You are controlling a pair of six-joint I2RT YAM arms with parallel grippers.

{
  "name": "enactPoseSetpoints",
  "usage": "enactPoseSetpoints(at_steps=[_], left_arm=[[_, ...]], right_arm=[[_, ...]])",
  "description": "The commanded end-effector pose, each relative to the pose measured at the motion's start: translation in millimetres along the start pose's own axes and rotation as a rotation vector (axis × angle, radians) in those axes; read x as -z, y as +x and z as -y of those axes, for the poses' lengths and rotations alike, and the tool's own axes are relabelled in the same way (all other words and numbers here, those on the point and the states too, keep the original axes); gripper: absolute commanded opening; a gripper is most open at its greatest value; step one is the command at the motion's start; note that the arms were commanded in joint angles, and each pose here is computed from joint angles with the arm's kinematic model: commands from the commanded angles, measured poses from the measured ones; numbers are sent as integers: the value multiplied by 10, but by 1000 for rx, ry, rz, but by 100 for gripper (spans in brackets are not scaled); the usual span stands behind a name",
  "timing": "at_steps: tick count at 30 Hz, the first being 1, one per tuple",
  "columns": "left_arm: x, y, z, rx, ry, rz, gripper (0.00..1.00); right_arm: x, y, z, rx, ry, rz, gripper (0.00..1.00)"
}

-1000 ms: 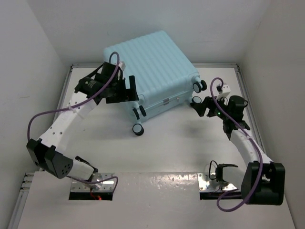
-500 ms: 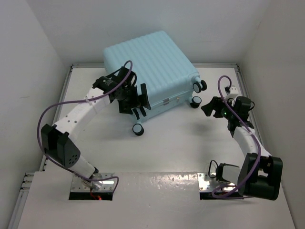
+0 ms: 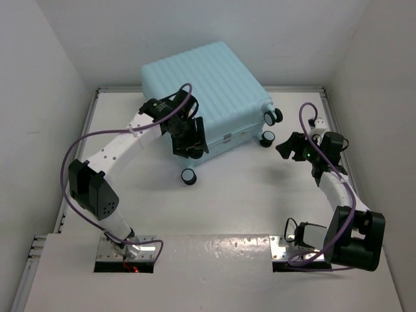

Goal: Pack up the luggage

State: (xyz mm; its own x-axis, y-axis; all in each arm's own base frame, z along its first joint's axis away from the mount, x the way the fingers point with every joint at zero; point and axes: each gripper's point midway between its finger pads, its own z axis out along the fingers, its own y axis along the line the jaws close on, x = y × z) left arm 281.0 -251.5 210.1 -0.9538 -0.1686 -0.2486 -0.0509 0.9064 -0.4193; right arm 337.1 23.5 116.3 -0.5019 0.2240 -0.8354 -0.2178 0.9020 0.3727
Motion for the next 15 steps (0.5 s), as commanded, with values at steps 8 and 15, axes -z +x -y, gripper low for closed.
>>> enactPoseSetpoints(at_steps=[8, 15], left_arm=[[-103, -344, 264, -4, 74, 115, 61], [-273, -284, 110, 17, 64, 59, 98]], right_arm=[[23, -74, -147, -28, -78, 39, 68], [-49, 14, -250, -18, -89, 21, 68]])
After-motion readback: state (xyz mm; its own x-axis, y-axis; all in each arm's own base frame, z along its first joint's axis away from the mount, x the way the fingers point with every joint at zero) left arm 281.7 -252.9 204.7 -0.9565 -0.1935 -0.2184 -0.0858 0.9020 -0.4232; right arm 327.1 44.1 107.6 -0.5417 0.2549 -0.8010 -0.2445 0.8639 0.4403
